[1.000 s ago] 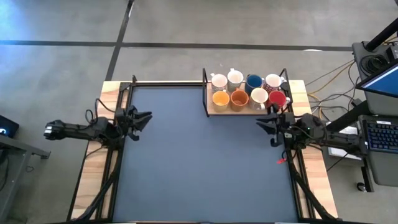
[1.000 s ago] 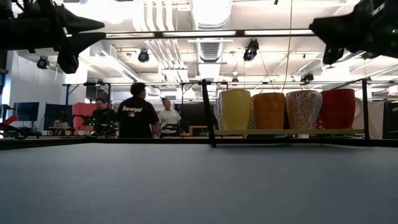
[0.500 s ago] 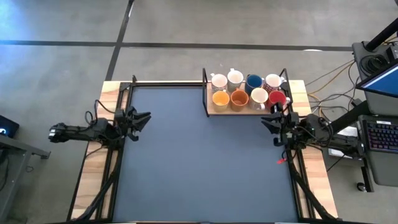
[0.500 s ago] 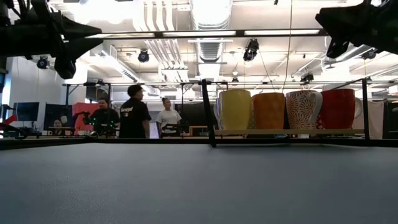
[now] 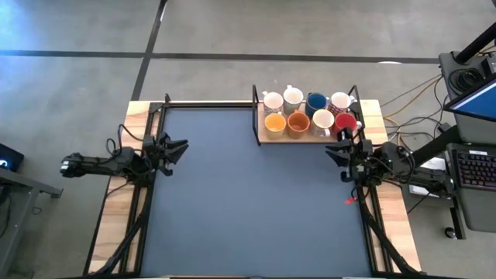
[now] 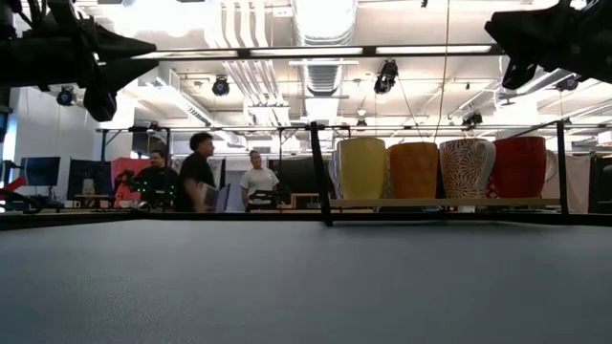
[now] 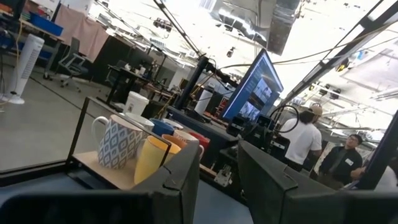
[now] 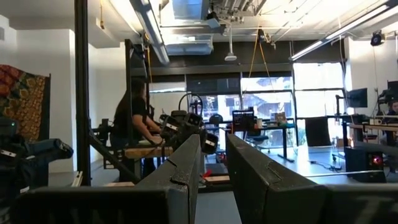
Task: Place coffee mugs
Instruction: Return to Home Position
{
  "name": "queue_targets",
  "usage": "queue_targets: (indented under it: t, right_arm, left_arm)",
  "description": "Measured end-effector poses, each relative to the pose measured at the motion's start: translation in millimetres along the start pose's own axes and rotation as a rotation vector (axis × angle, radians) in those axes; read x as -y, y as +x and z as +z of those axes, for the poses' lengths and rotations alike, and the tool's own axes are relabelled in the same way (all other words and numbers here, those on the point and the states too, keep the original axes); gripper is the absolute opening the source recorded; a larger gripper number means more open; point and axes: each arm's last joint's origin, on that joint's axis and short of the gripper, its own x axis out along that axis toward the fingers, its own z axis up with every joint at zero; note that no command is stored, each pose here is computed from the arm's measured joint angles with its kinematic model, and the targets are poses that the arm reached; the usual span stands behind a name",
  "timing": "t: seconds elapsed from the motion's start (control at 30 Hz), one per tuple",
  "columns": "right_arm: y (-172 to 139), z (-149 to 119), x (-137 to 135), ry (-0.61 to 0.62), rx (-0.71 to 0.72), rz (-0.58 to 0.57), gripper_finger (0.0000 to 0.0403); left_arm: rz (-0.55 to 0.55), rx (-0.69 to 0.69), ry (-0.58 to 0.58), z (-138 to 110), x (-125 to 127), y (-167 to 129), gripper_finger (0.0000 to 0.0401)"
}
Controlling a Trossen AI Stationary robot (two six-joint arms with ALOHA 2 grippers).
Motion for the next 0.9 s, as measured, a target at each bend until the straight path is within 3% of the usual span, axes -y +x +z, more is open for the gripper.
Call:
queue_targets:
  t: [0.9]
  right_arm:
    - [2.6, -4.3, 0.9, 0.008, -0.041, -0.004, 0.0068]
  left_arm:
    - [0.003, -0.009, 0.004, 0.4, 0.7, 1.1, 0.0093]
